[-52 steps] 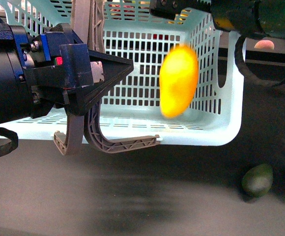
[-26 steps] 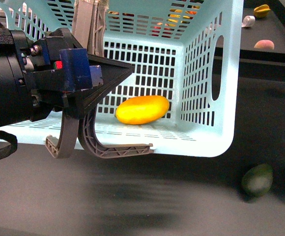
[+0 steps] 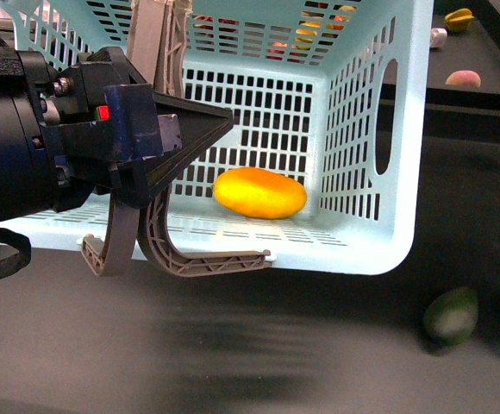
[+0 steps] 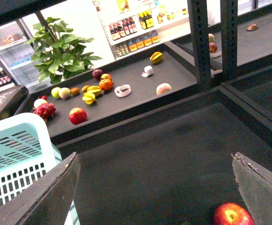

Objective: Pick mango with right arm and hold basket with left

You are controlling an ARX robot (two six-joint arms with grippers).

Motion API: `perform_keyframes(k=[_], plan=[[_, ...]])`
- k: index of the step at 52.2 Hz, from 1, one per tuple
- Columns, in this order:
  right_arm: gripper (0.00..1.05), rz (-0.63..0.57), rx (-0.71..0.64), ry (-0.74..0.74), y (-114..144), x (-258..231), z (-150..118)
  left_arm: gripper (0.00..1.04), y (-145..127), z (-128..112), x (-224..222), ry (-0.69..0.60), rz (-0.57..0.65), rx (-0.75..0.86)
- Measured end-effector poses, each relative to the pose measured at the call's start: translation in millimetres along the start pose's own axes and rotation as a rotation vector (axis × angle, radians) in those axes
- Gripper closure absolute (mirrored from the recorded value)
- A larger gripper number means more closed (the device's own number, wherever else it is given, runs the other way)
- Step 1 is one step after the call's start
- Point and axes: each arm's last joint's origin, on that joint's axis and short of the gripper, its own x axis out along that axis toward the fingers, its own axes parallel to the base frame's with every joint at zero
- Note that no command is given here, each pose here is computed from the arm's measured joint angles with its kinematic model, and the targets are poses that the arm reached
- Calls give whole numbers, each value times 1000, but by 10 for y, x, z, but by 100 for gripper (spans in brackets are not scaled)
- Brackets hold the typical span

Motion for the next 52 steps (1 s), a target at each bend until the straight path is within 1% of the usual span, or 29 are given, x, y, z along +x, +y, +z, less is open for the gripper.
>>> perform_keyframes(k=[14,16,18,19,21,22,26,27,29,30,35,36,42,43,47,52], plan=[[9,15,-3,-1,2,-7,5,96,0,0,0,0,0,0],[15,115,-31,-14,-14,-8,4,96,0,0,0,0,-1,0],[22,206,-90,-24,-45,-15,-14,96,0,0,0,0,-1,0],[24,223,-107,-25,-53,-18,-20,96,0,0,0,0,-1,0],[31,275,-162,-27,-84,-28,-43,96,0,0,0,0,-1,2],[32,284,-175,-29,-91,-30,-48,96,0,0,0,0,-1,2],[47,305,-244,-40,-151,-43,-87,96,0,0,0,0,0,0],[48,303,-247,-39,-159,-44,-94,96,0,0,0,0,0,0],[55,305,-263,-40,-187,-48,-114,96,0,0,0,0,0,0],[57,304,-268,-40,-193,-49,-120,96,0,0,0,0,0,1],[73,301,-285,-39,-248,-60,-160,96,0,0,0,0,0,0],[75,301,-286,-39,-253,-61,-163,96,0,0,0,0,0,0],[101,324,-296,-44,-358,-71,-174,96,0,0,0,0,0,0],[104,318,-298,-47,-373,-71,-174,96,0,0,0,0,0,0],[103,293,-297,-51,-411,-76,-187,96,0,0,0,0,-1,0],[103,297,-298,-48,-424,-88,-211,96,0,0,0,0,0,0]])
